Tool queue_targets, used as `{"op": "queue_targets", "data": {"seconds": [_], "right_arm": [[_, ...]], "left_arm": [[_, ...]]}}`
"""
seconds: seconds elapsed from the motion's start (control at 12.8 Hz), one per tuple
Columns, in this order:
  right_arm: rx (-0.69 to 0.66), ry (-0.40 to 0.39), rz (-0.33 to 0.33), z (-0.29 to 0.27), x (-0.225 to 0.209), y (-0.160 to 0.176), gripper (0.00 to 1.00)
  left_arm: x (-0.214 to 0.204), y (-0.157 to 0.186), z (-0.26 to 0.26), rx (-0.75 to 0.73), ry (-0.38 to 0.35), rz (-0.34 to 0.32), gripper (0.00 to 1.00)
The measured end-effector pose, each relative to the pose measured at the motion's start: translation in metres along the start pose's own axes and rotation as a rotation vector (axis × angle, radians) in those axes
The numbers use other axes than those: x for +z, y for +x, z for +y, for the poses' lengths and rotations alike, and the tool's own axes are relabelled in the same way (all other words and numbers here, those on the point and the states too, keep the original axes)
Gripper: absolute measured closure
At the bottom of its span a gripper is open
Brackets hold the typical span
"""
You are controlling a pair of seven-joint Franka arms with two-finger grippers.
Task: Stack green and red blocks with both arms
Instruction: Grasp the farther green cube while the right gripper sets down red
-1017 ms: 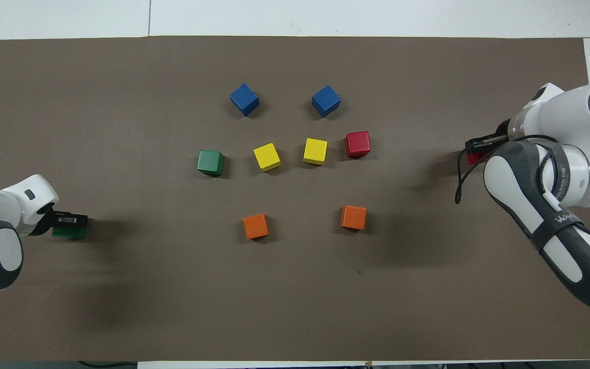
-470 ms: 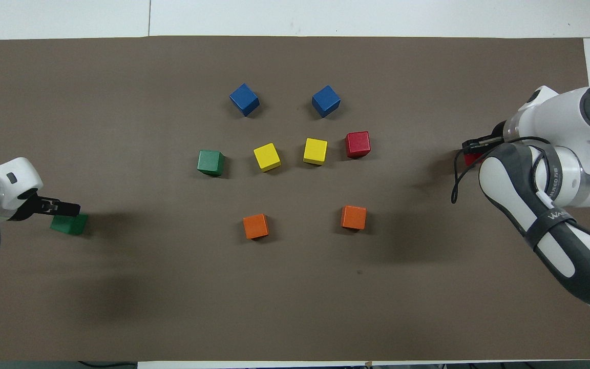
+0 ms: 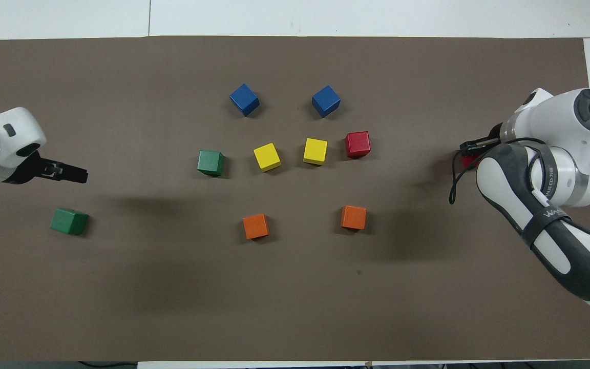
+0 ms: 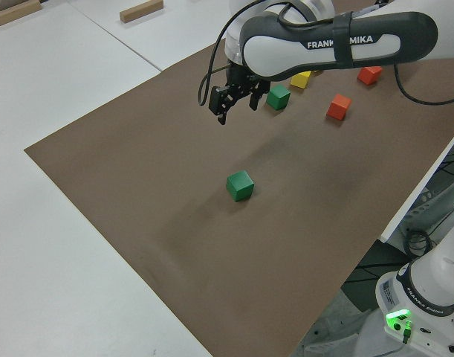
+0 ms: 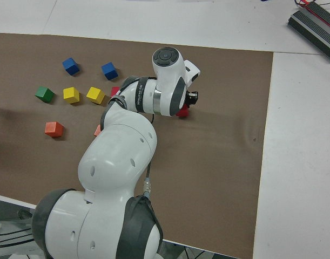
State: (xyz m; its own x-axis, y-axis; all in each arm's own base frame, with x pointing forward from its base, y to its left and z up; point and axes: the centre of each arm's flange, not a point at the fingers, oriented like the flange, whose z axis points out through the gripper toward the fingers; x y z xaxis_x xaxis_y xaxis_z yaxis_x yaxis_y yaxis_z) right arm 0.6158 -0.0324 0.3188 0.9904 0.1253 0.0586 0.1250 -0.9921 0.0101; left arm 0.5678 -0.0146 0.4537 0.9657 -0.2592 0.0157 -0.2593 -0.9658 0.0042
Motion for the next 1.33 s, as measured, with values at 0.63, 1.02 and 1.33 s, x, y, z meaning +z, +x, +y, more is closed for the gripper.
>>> {"op": "queue_targets", "data": {"seconds": [0.63, 1.02, 1.33], "right_arm": [[0.017, 0.004, -0.014, 0.000, 0.008, -0.002, 0.46], [0.021, 0.001, 0.014, 0.000, 0.009, 0.001, 0.15], [0.019, 0.003, 0.000, -0.001, -0.005, 0.005, 0.00]], "left_arm": [[0.018, 0.070, 0.167, 0.011, -0.041, 0.012, 0.00], [0.084, 0.084, 0.209, 0.078, -0.037, -0.023, 0.00], [0.112, 0.086, 0.211, 0.083, -0.033, -0.043, 0.00]]}}
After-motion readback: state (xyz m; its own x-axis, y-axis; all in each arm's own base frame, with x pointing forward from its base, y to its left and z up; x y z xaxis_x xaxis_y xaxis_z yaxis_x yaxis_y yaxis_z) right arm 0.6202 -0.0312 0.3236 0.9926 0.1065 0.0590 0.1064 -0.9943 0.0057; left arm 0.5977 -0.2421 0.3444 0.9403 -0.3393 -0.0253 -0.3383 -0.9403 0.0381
